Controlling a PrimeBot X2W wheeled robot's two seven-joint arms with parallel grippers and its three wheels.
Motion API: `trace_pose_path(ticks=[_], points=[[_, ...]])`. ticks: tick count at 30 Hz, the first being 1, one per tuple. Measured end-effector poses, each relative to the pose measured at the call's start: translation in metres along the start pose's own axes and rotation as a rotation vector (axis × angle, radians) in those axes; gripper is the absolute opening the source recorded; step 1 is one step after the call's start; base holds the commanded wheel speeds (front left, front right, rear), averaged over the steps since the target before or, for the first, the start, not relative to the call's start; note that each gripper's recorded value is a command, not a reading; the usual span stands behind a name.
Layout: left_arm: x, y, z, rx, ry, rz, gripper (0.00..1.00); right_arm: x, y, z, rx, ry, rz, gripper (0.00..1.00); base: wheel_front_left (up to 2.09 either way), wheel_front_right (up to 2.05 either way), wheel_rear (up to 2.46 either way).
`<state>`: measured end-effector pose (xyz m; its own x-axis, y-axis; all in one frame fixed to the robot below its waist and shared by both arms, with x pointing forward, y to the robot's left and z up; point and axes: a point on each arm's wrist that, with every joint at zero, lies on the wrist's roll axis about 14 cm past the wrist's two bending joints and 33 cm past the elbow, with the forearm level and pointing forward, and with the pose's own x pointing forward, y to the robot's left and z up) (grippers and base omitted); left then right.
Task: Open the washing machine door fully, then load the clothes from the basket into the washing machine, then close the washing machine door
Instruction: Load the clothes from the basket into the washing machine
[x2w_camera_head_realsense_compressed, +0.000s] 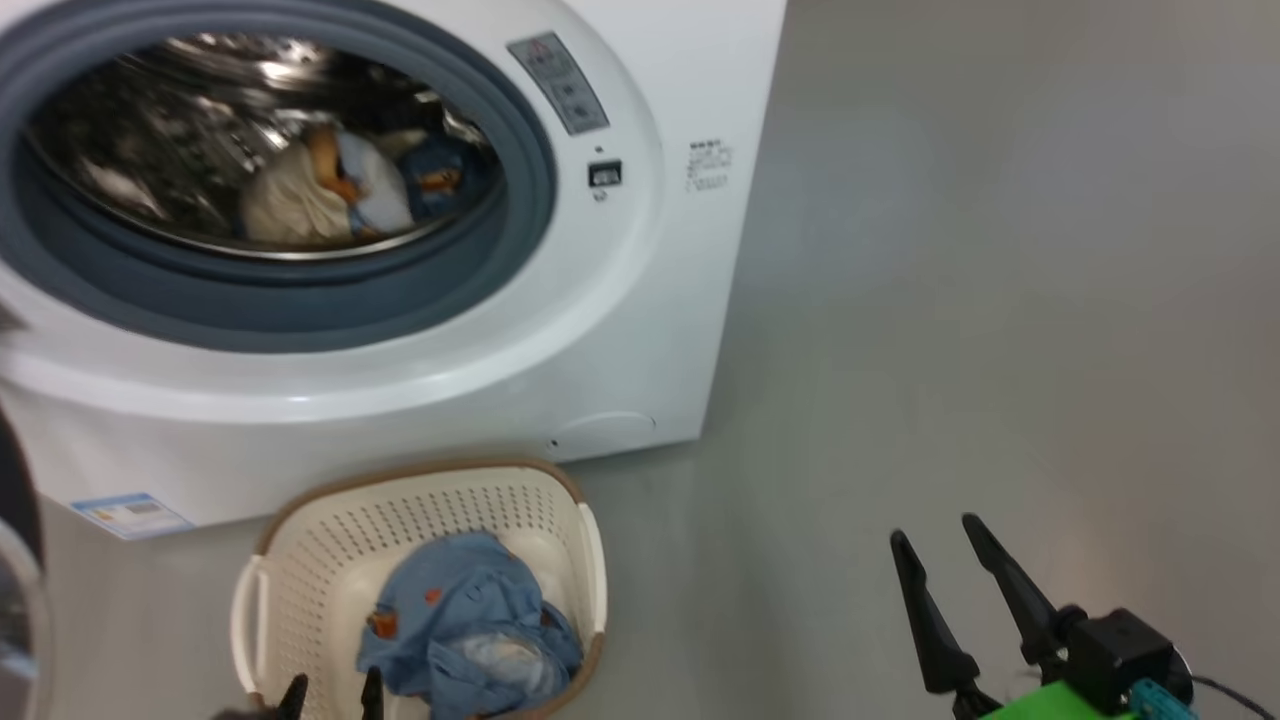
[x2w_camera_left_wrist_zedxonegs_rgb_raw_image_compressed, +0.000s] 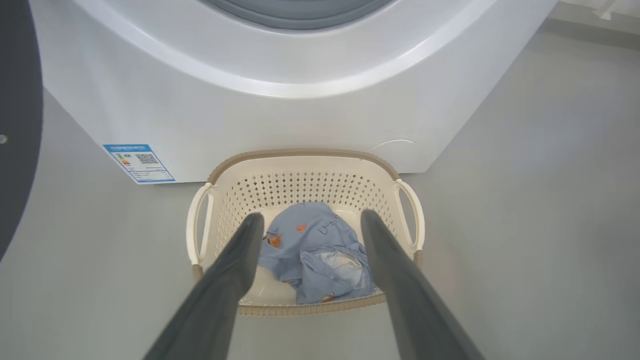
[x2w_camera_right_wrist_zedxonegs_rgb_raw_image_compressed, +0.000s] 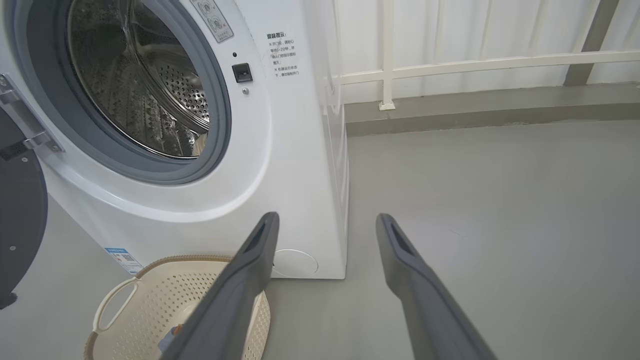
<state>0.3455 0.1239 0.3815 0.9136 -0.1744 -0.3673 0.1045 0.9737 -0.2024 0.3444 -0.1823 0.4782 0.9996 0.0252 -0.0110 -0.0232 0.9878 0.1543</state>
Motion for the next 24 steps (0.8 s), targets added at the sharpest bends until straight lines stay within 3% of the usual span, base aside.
trace_pose_path(ticks=[16, 24], points=[[0.099, -0.013, -0.099, 0.031, 0.465, -0.181, 1.00, 0.039, -0.030, -0.031, 0.019, 0.087, -0.087, 1.00, 0.00, 0.00, 0.00], [0.144, 0.009, -0.134, 0.015, 0.596, -0.142, 1.00, 0.059, -0.042, -0.050, -0.013, 0.127, -0.106, 1.00, 0.00, 0.00, 0.00]])
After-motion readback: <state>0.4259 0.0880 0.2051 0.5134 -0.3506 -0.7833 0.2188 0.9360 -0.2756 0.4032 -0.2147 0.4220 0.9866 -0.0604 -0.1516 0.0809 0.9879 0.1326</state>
